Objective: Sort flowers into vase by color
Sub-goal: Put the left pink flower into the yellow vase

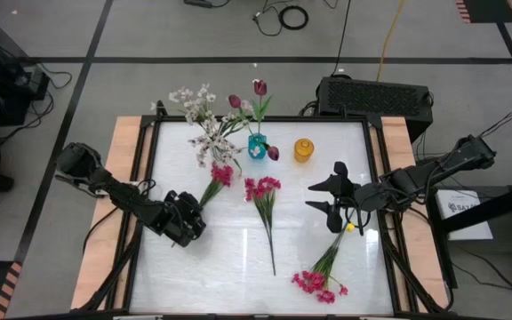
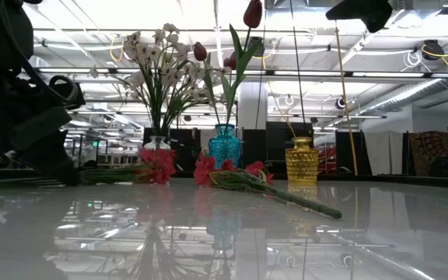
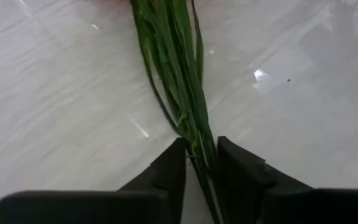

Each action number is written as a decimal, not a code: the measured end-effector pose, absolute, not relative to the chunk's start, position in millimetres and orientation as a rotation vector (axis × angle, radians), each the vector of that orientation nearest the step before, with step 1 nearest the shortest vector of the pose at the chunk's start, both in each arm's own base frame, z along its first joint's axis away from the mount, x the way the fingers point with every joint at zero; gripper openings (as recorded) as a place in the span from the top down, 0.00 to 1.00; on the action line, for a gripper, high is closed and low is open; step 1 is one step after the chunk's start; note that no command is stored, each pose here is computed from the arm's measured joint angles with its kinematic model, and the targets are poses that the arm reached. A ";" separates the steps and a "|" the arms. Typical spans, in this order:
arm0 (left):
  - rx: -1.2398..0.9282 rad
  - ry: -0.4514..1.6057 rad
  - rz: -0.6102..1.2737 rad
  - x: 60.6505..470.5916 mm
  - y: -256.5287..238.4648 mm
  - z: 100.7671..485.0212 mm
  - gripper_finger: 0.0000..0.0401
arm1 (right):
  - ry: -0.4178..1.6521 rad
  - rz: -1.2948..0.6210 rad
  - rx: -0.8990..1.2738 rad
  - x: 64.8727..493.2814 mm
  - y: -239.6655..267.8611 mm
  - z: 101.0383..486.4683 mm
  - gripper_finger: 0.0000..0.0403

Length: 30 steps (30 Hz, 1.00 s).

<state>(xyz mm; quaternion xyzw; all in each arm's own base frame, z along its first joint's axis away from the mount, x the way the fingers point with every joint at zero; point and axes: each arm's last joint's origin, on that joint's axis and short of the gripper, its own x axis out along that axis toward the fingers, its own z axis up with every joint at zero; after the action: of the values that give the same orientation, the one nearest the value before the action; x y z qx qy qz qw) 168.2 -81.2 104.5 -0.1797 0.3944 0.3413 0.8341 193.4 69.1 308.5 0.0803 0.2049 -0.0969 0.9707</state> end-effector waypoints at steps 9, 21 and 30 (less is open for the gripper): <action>-0.392 0.921 0.672 169.4 -84.3 114.5 0.97 | 0.416 -0.189 0.169 193.5 69.3 308.4 0.51; -0.465 0.905 0.344 166.6 -122.5 197.3 0.98 | 0.411 -0.201 0.231 193.5 69.4 308.4 0.51; -0.137 0.445 -0.062 172.0 -176.4 274.1 0.98 | 0.400 -0.165 0.228 197.0 78.6 307.2 0.51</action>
<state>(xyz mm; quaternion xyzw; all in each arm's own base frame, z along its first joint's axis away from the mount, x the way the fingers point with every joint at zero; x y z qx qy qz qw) 172.0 -176.4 274.1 -0.0678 0.2206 -0.0306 0.9725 197.0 78.6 307.2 0.1130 0.1979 -0.0816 0.9703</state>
